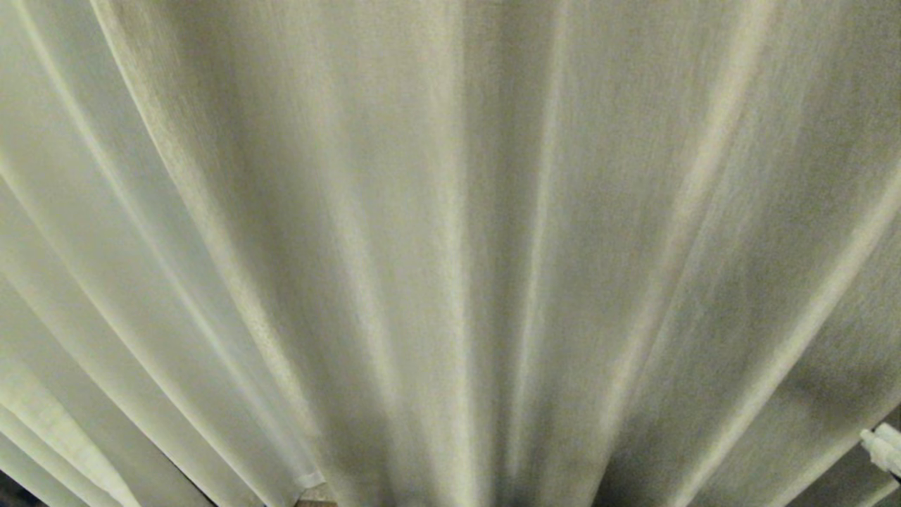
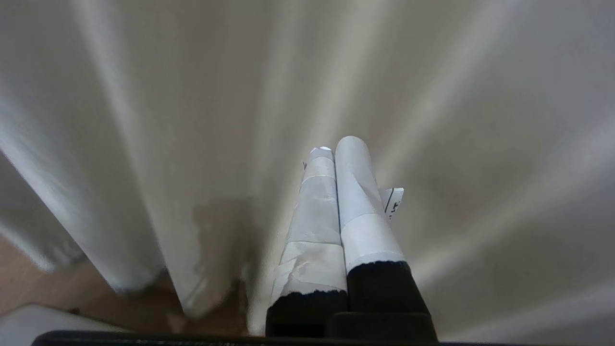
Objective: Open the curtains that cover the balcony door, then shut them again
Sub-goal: Close the outer curtains on both sides
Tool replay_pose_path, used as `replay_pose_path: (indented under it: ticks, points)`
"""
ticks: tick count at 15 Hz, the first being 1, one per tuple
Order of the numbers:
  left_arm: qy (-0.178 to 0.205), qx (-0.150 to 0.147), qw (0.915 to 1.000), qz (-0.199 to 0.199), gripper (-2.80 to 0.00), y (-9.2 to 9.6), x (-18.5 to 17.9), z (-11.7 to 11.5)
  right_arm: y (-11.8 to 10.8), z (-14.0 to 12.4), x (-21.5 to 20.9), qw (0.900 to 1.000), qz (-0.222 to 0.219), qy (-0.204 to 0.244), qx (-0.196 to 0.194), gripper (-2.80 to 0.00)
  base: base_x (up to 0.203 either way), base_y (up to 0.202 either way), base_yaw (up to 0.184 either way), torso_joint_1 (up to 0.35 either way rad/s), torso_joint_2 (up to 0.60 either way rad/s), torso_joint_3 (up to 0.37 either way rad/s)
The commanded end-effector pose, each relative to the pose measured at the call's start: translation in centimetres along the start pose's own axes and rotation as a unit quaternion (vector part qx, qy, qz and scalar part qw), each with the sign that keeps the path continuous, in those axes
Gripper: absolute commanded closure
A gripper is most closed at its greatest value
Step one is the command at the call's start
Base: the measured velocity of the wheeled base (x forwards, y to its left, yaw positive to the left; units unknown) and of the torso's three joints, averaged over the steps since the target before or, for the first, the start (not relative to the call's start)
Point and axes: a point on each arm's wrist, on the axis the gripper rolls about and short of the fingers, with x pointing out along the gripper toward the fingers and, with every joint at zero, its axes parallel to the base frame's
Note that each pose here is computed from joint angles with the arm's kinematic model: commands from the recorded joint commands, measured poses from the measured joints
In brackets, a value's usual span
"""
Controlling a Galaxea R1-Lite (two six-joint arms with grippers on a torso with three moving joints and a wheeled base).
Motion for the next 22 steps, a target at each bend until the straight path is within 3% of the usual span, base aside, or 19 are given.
replay_pose_path:
  ticks: [1, 6, 9, 13, 18, 22]
  points:
    - [0.000, 0.000, 1.0000, 0.000, 0.00, 0.0, 0.0, 0.0, 0.2, -1.0, -1.9, 1.000, -0.012, -0.013, 0.002, 0.00, 0.000, 0.000, 0.000, 0.000, 0.00, 0.000]
    - [0.000, 0.000, 1.0000, 0.000, 0.00, 0.0, 0.0, 0.0, 1.0, -3.7, -4.4, 1.000, -0.017, 0.004, 0.007, 0.00, 0.000, 0.000, 0.000, 0.000, 0.00, 0.000]
    - [0.000, 0.000, 1.0000, 0.001, 0.00, 0.0, 0.0, 0.0, 1.0, -3.9, -4.4, 0.999, -0.027, 0.018, 0.032, 0.00, 0.000, 0.000, 0.000, 0.000, 0.00, 0.000]
    - [0.000, 0.000, 1.0000, 0.000, 0.00, 0.0, 0.0, 0.0, 0.9, -3.9, -4.5, 0.994, -0.096, 0.026, 0.050, 0.00, 0.000, 0.000, 0.000, 0.000, 0.00, 0.000]
    - [0.000, 0.000, 1.0000, 0.001, 0.00, 0.0, 0.0, 0.0, 1.8, -5.3, -6.5, 0.995, -0.068, -0.055, 0.053, 0.00, 0.000, 0.000, 0.000, 0.000, 0.00, 0.000]
    - [0.000, 0.000, 1.0000, 0.000, 0.00, 0.0, 0.0, 0.0, 1.9, -5.6, -6.6, 0.993, -0.058, -0.058, 0.080, 0.00, 0.000, 0.000, 0.000, 0.000, 0.00, 0.000]
